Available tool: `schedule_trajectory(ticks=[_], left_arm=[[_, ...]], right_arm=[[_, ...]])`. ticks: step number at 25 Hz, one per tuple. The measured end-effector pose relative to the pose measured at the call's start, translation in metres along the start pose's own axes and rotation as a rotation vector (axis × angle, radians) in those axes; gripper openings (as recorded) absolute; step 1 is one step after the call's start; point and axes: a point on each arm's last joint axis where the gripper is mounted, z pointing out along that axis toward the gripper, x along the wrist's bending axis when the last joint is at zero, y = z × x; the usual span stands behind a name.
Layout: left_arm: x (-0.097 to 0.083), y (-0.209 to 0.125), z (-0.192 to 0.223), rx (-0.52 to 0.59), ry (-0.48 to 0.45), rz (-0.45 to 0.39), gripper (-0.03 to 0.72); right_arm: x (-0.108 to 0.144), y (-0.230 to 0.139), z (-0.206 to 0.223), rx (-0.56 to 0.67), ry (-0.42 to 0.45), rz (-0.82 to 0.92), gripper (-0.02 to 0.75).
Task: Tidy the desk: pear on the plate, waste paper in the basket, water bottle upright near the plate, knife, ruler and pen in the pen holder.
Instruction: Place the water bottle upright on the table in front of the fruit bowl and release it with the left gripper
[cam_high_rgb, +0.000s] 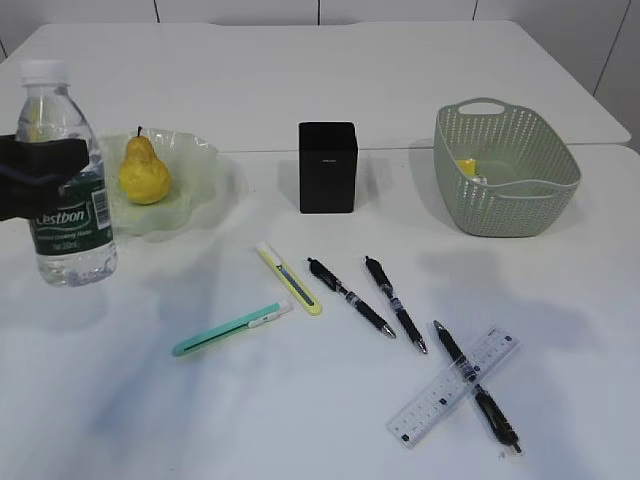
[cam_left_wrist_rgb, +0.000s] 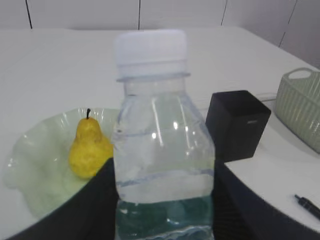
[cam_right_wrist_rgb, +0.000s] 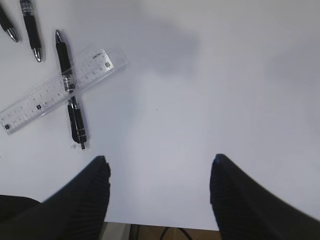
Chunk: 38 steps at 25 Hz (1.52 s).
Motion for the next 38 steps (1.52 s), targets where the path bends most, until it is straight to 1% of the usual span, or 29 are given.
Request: schedule_trajectory(ticks=[6, 12, 20, 24, 29, 34, 38], left_arm=[[-0.001, -0.002, 0.012, -0.096, -0.032, 0.002, 0.347], [0.0, -0.011, 0.024, -0.126, -0.047, -0.003, 0.347], [0.0, -0.017, 0.034, -0.229, -0.077, -0.011, 0.347], [-0.001, -0.018, 0.037, -0.253, -0.091, -0.008, 0.347], [-0.002, -0.02, 0.038, -0.251, -0.102, -0.001, 0.347], [0.0, -0.039, 0.049, -0.184, -0.104, 0.0, 0.347], [0.0, -0.052, 0.064, -0.134, -0.119, 0.025, 0.347]], right_arm=[[0.0, -0.001, 0.0, 0.006, 0.0, 0.025, 0.469], [0.0, -0.001, 0.0, 0.006, 0.0, 0.031, 0.47], [0.0, -0.001, 0.0, 0.006, 0.0, 0.038, 0.469], [0.0, -0.001, 0.0, 0.006, 0.0, 0.038, 0.469], [0.0, 0.0, 0.0, 0.004, 0.0, 0.04, 0.47], [0.0, 0.0, 0.0, -0.003, 0.0, 0.04, 0.469], [0.0, 0.001, 0.0, -0.006, -0.002, 0.039, 0.469]])
